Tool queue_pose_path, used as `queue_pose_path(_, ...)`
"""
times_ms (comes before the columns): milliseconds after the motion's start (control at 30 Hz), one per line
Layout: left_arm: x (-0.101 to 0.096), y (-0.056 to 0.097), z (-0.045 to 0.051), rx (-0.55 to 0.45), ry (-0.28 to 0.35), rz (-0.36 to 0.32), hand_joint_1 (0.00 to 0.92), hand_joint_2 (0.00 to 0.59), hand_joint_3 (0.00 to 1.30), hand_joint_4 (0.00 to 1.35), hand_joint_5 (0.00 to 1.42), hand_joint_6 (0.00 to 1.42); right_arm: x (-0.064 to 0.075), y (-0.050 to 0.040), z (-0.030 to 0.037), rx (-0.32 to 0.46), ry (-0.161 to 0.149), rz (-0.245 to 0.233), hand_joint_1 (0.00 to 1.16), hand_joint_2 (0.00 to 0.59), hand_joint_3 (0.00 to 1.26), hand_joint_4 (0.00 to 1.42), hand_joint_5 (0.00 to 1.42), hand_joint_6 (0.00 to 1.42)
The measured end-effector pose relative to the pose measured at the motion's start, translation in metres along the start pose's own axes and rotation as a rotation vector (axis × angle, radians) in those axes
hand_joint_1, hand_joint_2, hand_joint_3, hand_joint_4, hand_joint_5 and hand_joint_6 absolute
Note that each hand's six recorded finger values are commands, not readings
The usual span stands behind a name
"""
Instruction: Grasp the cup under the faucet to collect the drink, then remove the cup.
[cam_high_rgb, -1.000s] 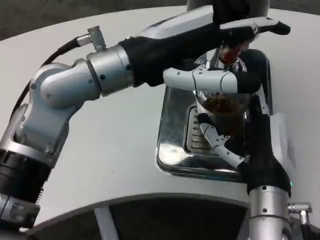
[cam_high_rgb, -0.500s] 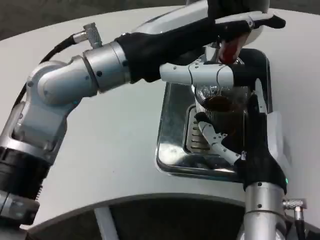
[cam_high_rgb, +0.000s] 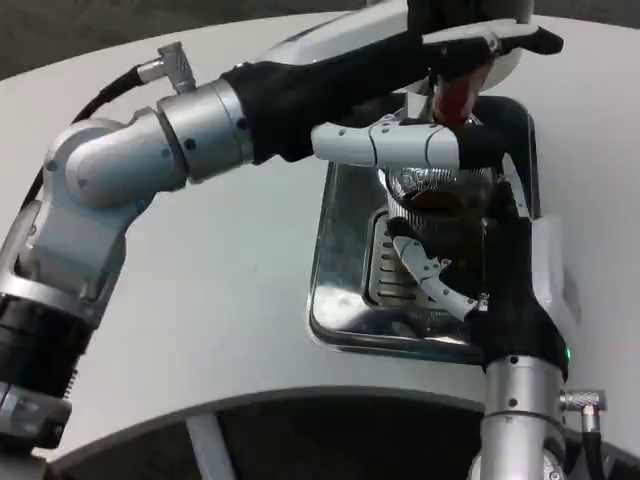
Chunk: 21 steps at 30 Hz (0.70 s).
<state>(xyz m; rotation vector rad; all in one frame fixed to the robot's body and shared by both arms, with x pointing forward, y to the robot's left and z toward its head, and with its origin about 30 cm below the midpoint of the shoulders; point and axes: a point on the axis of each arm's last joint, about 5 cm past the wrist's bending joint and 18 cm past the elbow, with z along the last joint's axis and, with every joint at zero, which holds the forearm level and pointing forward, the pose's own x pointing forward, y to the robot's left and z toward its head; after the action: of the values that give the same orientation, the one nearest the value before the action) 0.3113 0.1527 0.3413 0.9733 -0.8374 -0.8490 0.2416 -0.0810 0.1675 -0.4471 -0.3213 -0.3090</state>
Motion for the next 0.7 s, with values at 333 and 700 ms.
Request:
queue_pose_path(333,-0.003,0.001,0.003,0.005,-0.014,0.015,0.0,0.116,0.12,0.01,0.07,0.17,-0.002,-0.0004,0.0011,0.014,-0.028,-0.02,0.75,0.239,0.26,0.32,0.39,0.49)
queue_pose_path(700,-0.014,0.0,0.0005,-0.043,-0.034,0.077,0.0,0.105,0.13,0.06,0.13,0.21,-0.004,-0.0003,0.0009,0.033,-0.059,-0.057,0.75,0.242,0.37,0.44,0.53,0.7)
